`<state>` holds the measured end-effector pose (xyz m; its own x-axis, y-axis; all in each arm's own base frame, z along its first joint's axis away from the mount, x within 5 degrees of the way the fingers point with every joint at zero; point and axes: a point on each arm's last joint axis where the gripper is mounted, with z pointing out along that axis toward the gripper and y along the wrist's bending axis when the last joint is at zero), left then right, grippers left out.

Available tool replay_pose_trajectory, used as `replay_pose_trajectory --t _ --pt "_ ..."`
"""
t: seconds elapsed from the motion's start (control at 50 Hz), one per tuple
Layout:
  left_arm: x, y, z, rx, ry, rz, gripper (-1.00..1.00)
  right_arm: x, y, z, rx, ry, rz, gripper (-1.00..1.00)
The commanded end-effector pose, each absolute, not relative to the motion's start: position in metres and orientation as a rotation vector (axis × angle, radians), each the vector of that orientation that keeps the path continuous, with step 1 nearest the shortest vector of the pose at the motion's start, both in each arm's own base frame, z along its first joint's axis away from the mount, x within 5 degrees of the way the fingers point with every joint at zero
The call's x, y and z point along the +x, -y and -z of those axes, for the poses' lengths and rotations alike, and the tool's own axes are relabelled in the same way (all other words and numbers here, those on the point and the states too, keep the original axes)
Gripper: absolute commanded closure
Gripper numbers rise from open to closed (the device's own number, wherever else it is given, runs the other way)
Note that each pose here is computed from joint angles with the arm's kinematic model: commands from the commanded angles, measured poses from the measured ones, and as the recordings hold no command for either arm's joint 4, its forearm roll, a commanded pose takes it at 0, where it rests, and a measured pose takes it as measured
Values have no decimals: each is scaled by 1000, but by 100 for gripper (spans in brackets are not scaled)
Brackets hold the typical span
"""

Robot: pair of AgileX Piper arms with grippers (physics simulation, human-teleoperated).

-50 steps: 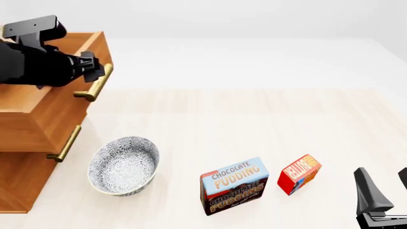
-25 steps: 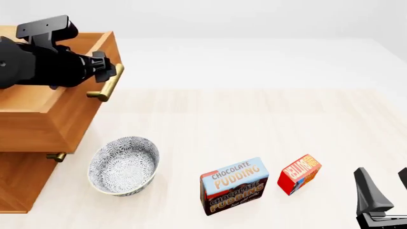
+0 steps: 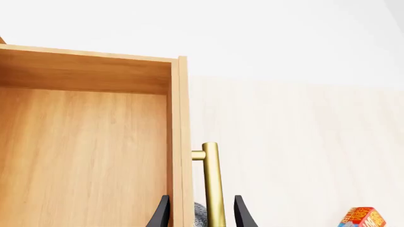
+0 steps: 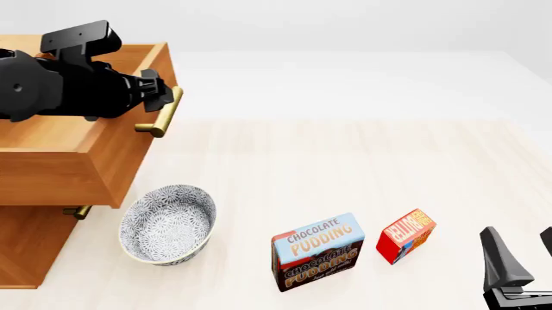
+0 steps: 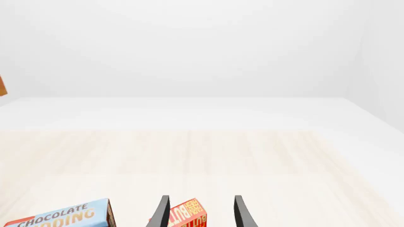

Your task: Put the butter at the back in the top drawer of the cabinet and close it.

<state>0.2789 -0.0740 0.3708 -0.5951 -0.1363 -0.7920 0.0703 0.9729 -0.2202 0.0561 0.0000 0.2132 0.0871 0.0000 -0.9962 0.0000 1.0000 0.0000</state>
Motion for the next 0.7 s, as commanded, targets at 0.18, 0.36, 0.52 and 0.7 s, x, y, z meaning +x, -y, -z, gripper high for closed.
replay_pose_trajectory --t 0.18,0.36,0.52,0.7 --pt "278 90 -351 -19 -2261 346 -100 56 0 -213 0 -1484 0 -100" --pt "275 92 -354 -17 -2255 358 -100 56 0 -213 0 -1484 0 -100" --pt "274 92 -356 -19 -2253 360 -100 56 0 -213 0 -1484 0 -100" --pt "277 96 -354 -12 -2259 367 -100 56 0 -213 0 -1484 0 -100"
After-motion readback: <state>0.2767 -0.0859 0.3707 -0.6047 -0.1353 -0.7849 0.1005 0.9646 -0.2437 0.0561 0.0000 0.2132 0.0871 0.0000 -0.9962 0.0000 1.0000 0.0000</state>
